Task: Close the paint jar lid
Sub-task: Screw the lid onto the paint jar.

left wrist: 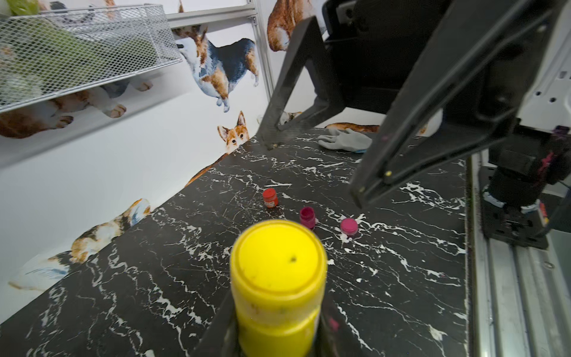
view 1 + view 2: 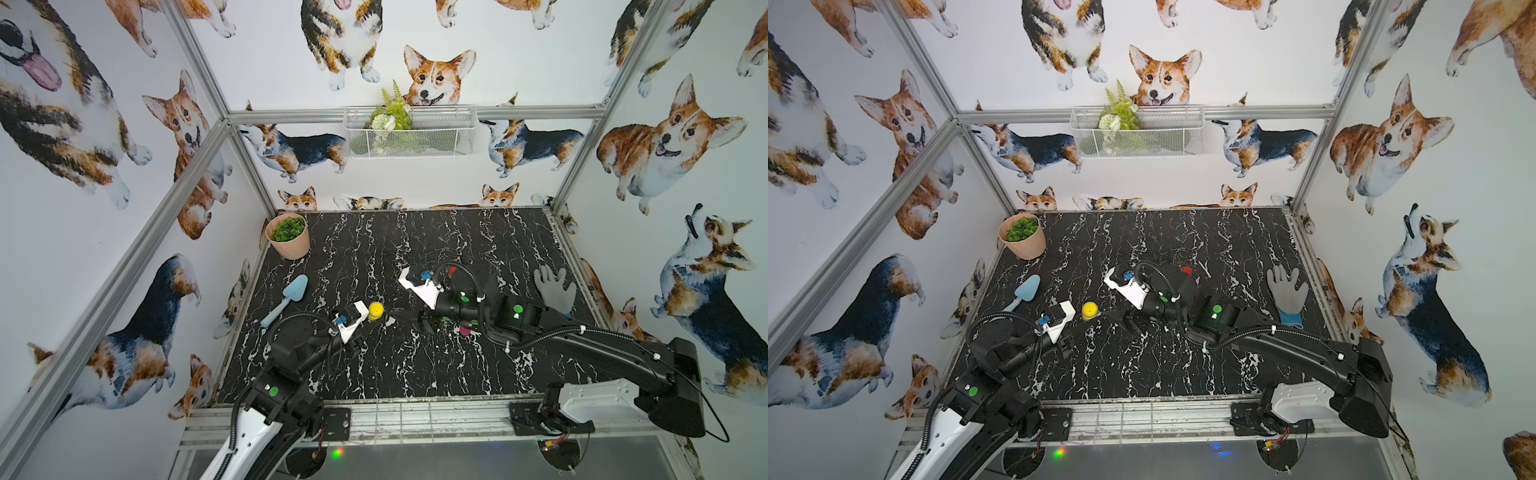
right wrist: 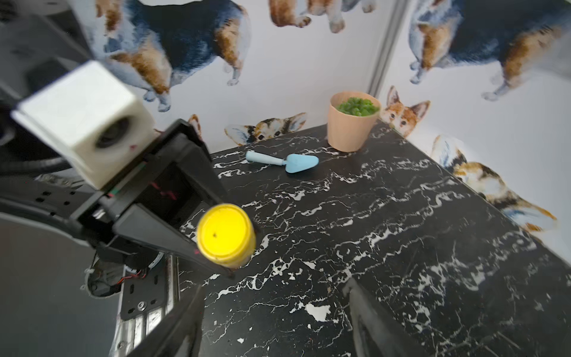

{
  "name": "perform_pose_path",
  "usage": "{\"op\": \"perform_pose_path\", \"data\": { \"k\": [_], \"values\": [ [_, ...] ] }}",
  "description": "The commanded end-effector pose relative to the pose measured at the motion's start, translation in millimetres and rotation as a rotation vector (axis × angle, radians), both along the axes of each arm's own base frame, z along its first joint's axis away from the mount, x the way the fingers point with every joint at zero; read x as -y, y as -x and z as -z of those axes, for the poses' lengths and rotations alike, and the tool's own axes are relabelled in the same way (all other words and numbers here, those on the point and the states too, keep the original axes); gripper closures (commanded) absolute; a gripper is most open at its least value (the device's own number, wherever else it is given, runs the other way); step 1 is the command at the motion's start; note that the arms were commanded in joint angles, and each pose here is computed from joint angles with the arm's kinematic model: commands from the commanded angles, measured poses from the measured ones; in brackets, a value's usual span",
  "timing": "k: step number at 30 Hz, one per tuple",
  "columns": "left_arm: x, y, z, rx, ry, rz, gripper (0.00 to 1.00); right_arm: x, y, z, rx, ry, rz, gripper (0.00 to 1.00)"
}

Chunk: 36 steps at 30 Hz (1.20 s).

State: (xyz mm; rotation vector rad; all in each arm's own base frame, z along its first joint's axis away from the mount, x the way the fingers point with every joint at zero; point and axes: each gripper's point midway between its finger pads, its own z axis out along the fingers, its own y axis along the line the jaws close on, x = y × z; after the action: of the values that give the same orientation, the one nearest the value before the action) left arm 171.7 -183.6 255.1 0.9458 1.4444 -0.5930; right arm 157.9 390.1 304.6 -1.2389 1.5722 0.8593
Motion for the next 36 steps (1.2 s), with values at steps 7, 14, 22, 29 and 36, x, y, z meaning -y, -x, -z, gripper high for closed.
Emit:
{"op": "perform_pose_path", "data": {
  "k": [7, 14, 22, 29, 36],
  "values": [
    [9.0, 11.1, -13.5, 0.027, 0.042, 0.087, 0.68, -25.2, 27.5, -9.0, 0.091, 0.011, -0.289, 0.42],
    [8.4, 10.4, -13.9, 0.031, 0.041, 0.081, 0.68, -33.1, 26.8, -3.1, 0.061, 0.019, -0.313, 0.44],
    [7.3, 9.9, -14.6, 0.038, 0.040, 0.073, 0.68, -35.4, 24.0, 0.2, 0.047, 0.025, -0.303, 0.59],
    [6.2, 8.8, -15.1, 0.040, 0.041, 0.063, 0.68, -35.9, 22.6, 3.7, 0.034, 0.024, -0.292, 0.64],
    [3.3, 6.6, -16.9, 0.053, 0.043, 0.039, 0.68, -36.1, 18.0, 7.4, 0.023, 0.020, -0.259, 0.66]
  ]
}}
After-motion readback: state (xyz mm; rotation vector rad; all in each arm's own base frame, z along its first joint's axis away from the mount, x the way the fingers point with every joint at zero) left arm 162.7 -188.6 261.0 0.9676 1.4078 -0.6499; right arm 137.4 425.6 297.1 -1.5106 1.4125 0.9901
